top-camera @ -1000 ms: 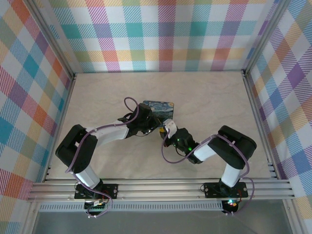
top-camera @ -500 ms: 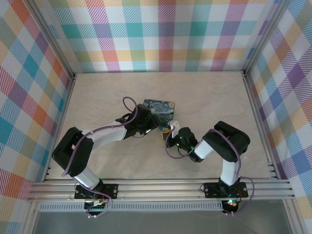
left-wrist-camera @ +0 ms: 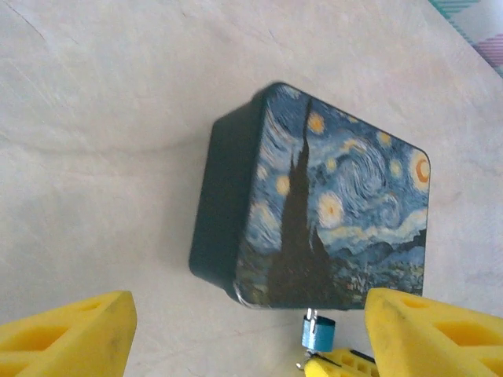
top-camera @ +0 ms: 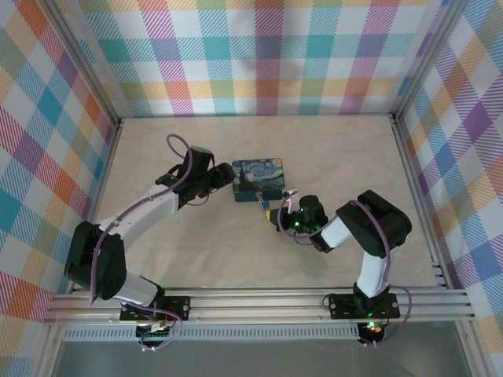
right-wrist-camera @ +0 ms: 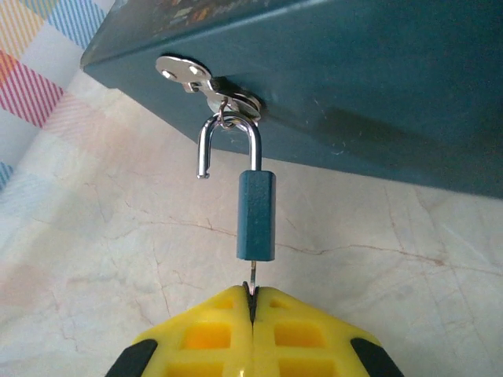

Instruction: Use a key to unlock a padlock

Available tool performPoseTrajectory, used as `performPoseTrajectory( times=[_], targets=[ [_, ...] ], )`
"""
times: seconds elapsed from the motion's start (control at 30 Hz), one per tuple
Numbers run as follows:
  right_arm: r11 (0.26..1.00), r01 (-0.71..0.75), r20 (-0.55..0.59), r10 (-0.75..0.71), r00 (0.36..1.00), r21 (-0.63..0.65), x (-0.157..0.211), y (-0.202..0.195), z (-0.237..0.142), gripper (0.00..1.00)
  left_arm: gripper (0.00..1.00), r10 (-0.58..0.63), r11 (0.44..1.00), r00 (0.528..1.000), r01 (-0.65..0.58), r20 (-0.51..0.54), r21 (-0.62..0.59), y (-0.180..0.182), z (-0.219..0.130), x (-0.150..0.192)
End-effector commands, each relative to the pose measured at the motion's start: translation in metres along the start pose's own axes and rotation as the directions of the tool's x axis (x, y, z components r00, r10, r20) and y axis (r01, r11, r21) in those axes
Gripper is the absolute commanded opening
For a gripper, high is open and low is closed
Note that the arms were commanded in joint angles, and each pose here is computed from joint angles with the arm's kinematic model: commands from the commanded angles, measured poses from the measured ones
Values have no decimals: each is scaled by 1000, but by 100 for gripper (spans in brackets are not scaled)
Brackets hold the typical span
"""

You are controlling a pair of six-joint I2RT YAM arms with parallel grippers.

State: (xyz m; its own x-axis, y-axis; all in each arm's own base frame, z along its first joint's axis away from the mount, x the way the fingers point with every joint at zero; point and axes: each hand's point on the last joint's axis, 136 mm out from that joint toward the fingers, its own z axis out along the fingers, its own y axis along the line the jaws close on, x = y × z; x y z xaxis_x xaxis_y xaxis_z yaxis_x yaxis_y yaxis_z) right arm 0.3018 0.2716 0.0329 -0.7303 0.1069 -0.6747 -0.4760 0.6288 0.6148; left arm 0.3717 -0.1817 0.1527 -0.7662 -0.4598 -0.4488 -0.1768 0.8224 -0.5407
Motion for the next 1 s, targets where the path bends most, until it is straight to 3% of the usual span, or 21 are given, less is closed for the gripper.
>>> performPoseTrajectory(
  times=[0.0,0.3,0.67,0.97],
  targets=[
    [987,-149,-69,146,987,-53,9,-5,2,0,79,98,993,994,-96,-38,66,-13,15,-5],
    [959,-276,-99,268,958,-66,11,-19,2,0,78,127,990,980,-117,-152,75,-11,75,7],
    [951,-307,-44,306,951,-17,8,-35,-17,34,75,98,993,975,-108,-198,-41,35,96,35],
    [959,-260,15,263,965,-110,-20,-17,-34,55,74,64,995,971,-79,-231,-58,58,89,66]
  ],
)
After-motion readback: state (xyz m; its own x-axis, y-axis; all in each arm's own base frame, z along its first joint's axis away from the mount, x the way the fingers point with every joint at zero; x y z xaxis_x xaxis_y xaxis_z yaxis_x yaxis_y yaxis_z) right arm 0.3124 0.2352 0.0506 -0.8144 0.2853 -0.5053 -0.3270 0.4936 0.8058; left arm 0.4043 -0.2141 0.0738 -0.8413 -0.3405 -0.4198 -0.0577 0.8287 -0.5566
